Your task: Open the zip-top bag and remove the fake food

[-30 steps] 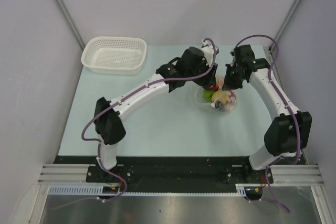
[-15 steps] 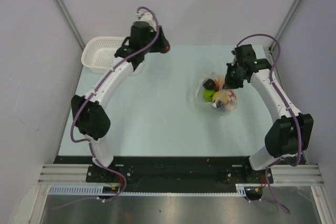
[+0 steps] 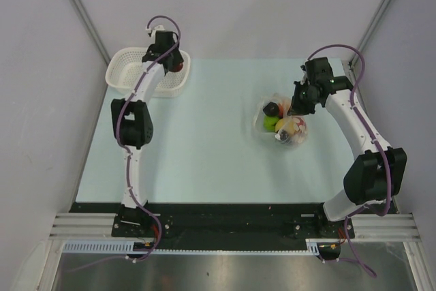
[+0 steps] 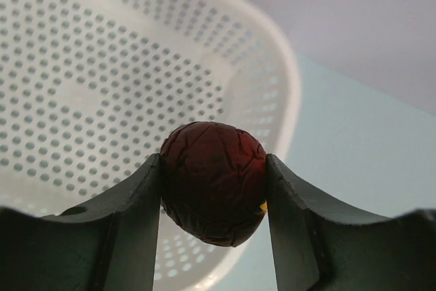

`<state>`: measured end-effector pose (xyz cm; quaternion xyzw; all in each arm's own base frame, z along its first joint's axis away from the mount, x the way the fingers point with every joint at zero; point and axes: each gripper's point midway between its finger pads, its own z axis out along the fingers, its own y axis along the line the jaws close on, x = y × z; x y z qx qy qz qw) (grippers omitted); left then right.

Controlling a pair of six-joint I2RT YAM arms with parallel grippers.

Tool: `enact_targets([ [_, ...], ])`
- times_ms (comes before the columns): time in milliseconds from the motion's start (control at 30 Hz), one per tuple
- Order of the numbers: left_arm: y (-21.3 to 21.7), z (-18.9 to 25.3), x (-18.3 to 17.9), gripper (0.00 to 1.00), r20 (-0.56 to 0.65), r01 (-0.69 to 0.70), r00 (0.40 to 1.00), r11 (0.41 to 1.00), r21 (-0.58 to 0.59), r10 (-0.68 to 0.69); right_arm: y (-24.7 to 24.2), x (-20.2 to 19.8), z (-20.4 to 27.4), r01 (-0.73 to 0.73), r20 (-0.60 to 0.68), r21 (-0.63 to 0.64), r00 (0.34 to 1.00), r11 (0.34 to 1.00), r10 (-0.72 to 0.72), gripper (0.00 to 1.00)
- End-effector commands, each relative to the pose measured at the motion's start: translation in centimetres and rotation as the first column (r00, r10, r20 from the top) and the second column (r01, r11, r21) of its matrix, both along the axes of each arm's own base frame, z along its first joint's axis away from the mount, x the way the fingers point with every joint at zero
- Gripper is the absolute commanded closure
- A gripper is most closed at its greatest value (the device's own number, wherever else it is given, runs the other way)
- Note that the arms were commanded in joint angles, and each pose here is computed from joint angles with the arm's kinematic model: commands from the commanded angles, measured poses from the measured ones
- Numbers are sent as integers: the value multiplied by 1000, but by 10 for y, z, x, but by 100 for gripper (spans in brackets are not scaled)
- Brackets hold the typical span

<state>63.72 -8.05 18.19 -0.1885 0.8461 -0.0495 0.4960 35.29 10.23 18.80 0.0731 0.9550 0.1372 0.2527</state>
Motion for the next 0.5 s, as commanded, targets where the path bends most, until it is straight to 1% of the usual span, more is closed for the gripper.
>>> enact_targets([
  [0, 27, -20, -7, 100, -64, -105, 992, 994, -6, 105, 0, 8, 17, 12, 59, 25, 998, 1000, -14, 100],
  [133, 30, -49, -14, 99, -134, -126, 983, 992, 4, 126, 0, 7, 17, 10, 55, 29, 998, 1000, -12, 100],
  [167, 32, -54, -16, 94, -153, -134, 979, 991, 3, 133, 1, 7, 16, 9, 53, 31, 999, 999, -11, 100],
  [200, 32, -58, -20, 85, -184, -136, 974, 991, 12, 136, 1, 7, 16, 6, 53, 32, 999, 999, -8, 100],
  [267, 28, -69, -20, 72, -215, -118, 970, 993, -7, 114, 3, 8, 19, 3, 58, 40, 998, 999, -5, 100],
  [300, 28, -69, -18, 56, -216, -114, 970, 993, -13, 108, 3, 8, 20, 1, 62, 43, 998, 999, -3, 100],
  [333, 28, -71, -20, 52, -226, -115, 968, 993, -9, 110, 4, 8, 20, 0, 61, 45, 998, 999, -2, 100],
  [467, 28, -61, -22, 43, -215, -94, 972, 996, -9, 90, 6, 8, 22, -3, 59, 59, 998, 998, -1, 100],
])
